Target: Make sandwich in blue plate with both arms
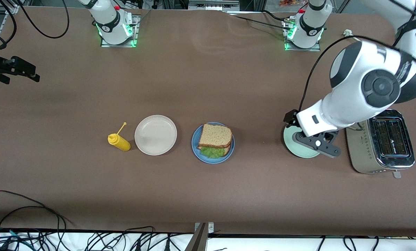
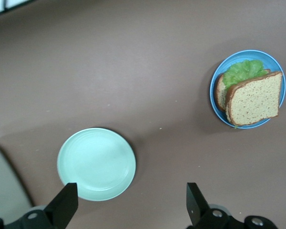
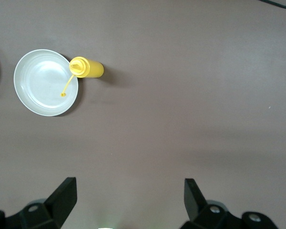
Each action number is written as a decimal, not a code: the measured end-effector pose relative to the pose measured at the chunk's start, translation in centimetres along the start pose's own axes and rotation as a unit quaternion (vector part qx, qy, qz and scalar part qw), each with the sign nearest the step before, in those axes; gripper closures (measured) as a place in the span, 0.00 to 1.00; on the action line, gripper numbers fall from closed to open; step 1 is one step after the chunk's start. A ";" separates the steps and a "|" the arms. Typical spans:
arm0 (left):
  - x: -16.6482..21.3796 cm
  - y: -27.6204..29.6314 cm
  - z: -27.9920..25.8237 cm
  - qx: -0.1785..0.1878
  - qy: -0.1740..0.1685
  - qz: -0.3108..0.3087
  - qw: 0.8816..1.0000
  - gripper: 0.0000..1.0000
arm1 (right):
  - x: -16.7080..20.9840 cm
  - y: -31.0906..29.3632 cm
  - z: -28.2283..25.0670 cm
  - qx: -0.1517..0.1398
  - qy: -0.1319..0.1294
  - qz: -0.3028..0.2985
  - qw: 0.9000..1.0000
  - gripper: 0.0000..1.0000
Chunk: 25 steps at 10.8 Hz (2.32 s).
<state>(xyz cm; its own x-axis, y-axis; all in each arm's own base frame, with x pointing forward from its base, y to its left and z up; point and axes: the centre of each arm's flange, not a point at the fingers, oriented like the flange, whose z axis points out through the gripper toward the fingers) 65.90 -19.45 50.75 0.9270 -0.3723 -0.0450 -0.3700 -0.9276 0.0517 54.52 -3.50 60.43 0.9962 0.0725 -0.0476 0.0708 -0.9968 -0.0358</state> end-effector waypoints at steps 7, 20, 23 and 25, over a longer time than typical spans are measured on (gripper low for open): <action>-5.6 -3.6 -7.8 0.020 -0.010 -0.038 0.999 0.00 | 0.0 0.2 0.0 -0.007 -0.001 0.000 1.000 0.00; -13.9 -8.4 -8.2 -0.009 -0.024 -0.113 0.993 0.00 | -0.2 0.6 -0.1 -0.008 -0.003 0.004 1.000 0.00; -16.8 -6.7 -10.8 0.000 -0.002 -0.109 0.994 0.00 | -0.3 0.6 0.0 -0.007 -0.008 -0.005 1.000 0.00; -17.1 -6.8 -10.3 0.000 -0.006 -0.111 0.994 0.00 | -0.3 0.6 0.1 -0.007 -0.010 -0.010 1.000 0.00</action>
<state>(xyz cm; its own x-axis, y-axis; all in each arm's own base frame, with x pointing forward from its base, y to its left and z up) 53.21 -6.50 61.42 0.9851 -0.1581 -0.0673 -0.1557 -0.9870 0.0399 54.25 -4.17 60.37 0.9934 0.0934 -0.0671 0.0920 -0.9955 -0.0235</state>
